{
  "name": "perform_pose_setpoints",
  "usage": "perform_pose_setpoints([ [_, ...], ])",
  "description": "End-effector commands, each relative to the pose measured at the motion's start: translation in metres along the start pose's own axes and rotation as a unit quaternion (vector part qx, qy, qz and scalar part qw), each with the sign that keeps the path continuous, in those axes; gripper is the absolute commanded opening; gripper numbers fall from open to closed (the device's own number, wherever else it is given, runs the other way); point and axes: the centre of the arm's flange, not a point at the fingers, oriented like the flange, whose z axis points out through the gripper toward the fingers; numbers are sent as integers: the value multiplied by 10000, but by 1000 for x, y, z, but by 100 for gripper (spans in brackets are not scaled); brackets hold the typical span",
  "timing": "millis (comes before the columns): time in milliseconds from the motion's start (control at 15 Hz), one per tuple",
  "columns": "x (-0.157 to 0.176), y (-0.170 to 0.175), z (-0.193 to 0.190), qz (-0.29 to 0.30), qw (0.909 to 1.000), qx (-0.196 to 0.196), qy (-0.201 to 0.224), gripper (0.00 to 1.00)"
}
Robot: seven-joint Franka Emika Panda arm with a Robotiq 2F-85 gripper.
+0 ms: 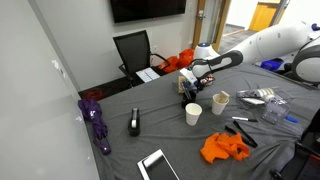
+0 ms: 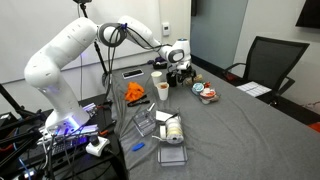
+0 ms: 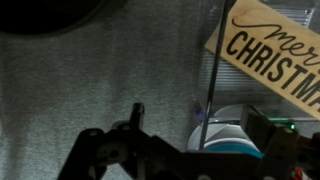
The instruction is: Move the plastic container to the right
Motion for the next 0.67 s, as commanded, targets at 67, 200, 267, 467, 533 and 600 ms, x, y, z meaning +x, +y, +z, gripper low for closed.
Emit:
perform_pose_setpoints([
  [67,4,-5,3,-211,9995,-214,-111,100],
  [200,5,-5,3,-252,9992,-277,-125,74],
  [267,5,-5,2,-272,9991,-276,-141,68],
  [467,3,-6,0,-329,9989,-282,-163,45],
  [533,3,-5,1,-344,9988,-302,-168,39],
  [600,3,-4,2,-359,9987,-330,-175,31],
])
